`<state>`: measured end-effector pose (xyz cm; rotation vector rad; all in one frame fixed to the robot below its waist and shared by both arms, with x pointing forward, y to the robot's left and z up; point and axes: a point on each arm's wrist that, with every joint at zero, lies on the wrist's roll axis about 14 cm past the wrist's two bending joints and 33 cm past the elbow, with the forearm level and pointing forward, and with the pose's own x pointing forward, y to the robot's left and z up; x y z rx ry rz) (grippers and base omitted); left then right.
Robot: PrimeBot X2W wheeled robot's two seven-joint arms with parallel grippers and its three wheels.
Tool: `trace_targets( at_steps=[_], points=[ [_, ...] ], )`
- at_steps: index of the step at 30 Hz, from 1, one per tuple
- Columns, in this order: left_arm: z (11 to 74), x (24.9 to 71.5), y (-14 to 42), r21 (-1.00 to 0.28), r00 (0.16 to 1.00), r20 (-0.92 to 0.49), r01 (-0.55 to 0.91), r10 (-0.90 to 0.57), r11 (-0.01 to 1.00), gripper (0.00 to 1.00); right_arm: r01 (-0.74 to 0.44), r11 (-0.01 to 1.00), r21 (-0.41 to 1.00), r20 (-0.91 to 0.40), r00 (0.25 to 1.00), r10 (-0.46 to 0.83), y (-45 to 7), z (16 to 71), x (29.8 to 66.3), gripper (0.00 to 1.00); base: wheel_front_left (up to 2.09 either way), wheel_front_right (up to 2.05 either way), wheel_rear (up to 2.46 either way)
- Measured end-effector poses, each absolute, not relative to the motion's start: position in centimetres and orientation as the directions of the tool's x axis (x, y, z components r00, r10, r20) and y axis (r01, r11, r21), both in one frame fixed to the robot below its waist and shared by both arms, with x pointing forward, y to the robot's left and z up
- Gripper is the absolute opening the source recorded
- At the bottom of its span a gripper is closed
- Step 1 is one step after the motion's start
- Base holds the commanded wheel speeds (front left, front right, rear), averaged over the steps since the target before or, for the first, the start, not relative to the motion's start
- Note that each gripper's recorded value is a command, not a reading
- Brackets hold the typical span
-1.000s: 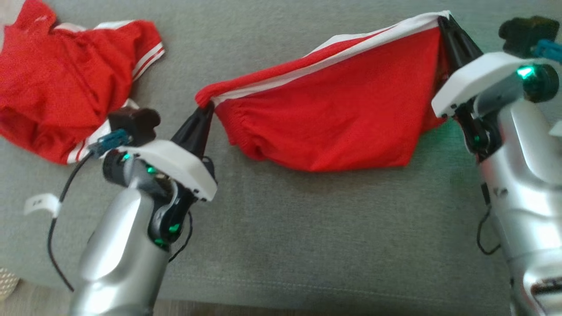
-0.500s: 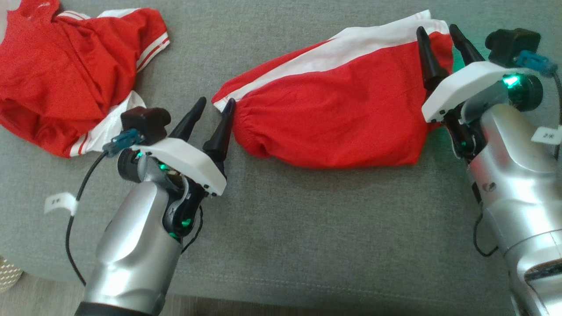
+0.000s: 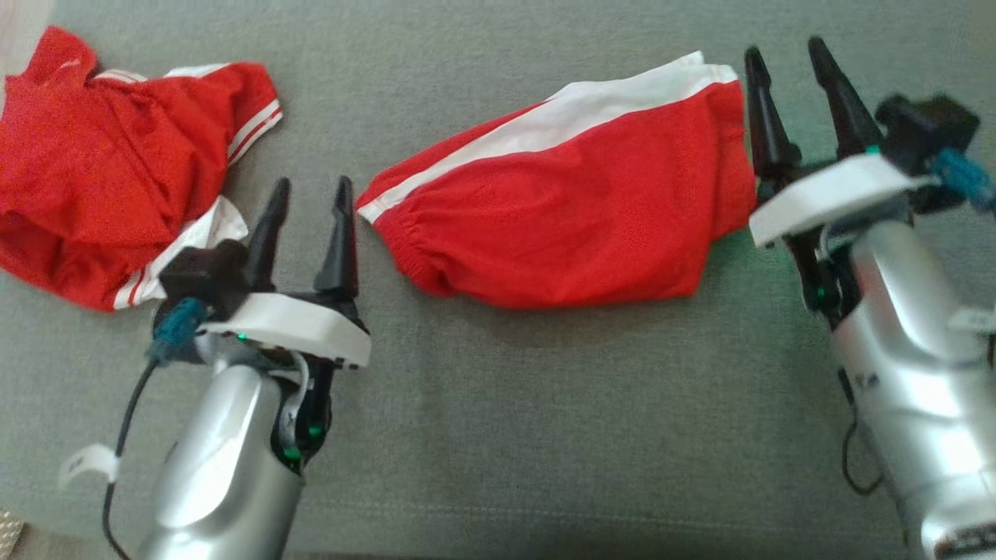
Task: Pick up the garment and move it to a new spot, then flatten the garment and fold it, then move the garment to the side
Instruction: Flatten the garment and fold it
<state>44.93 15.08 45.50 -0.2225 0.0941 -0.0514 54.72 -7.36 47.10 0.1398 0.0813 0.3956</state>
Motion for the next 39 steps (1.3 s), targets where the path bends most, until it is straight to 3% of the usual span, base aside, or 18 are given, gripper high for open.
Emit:
trace_targets(
  at_steps=[6,19,39],
  points=[
    [49.7,45.1,15.2,-0.18,0.998,0.048,0.052,-0.044,0.982,1.0,-0.344,0.931,0.122,0.016,0.939,0.344,-9.3,48.6,52.2,1.0,0.0,0.0,0.0],
    [47.5,41.7,14.7,-0.107,0.997,-0.018,0.067,-0.069,0.992,1.0,-0.299,0.948,0.103,-0.042,0.951,0.305,-10.4,47.2,45.8,1.0,0.0,0.0,0.0],
    [46.8,41.0,15.2,-0.079,0.997,-0.042,0.055,-0.058,0.995,1.0,-0.289,0.953,0.095,-0.067,0.953,0.295,-10.6,47.8,44.9,1.0,0.0,0.0,0.0]
  ],
)
